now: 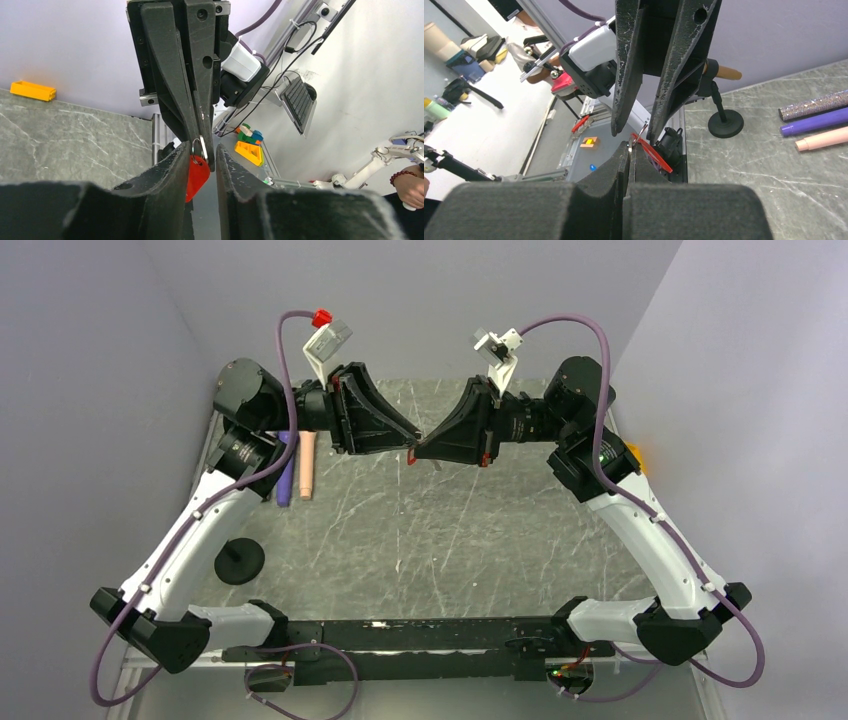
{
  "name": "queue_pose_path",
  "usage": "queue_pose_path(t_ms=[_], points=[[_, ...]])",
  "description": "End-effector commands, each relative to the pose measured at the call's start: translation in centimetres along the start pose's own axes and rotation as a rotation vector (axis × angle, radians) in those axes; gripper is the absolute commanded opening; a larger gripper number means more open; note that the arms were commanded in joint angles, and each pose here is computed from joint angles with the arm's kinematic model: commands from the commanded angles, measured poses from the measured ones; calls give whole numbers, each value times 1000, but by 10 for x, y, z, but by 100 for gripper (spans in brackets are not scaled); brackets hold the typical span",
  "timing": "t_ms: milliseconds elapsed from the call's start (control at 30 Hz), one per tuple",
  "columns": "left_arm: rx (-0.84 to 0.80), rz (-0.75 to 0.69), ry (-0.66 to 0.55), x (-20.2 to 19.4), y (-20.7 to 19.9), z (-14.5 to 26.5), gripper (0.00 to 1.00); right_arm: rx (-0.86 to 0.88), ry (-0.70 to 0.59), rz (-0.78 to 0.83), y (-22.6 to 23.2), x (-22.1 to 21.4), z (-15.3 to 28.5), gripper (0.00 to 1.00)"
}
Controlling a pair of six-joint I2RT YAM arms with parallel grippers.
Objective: Remove the keys from the keyring
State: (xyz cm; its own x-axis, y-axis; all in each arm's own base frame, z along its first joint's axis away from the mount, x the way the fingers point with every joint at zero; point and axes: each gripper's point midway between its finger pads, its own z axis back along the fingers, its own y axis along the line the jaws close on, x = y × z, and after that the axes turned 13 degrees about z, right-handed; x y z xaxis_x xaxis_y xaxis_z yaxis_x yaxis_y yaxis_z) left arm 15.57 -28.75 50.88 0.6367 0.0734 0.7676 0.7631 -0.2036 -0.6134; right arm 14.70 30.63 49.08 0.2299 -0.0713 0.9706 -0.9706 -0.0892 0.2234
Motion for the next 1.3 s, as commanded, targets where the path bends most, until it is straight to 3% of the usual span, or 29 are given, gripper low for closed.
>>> queue_pose_path(t_ms=[0, 100, 133, 433, 600, 667, 1267], points=[[-30, -67, 11, 5, -16, -3, 26, 21, -28, 63, 6, 10, 1, 0], [-26, -65, 15, 5, -16, -4, 3, 20, -27, 65, 6, 10, 2, 0], [-25, -68, 15, 5, -16, -4, 0, 19, -28, 66, 6, 10, 2, 0], [-19, -105, 10, 7, -22, -5, 0, -4, -31, 62, 4, 11, 2, 0], [-16, -118, 0, 11, -26, -5, 0, 18, -29, 47, 7, 8, 2, 35], [-15, -120, -2, 12, -26, -5, 0, 23, -31, 45, 9, 6, 3, 41], [-8, -135, 7, 11, -28, -4, 0, 18, -61, 62, 15, 12, 7, 42]])
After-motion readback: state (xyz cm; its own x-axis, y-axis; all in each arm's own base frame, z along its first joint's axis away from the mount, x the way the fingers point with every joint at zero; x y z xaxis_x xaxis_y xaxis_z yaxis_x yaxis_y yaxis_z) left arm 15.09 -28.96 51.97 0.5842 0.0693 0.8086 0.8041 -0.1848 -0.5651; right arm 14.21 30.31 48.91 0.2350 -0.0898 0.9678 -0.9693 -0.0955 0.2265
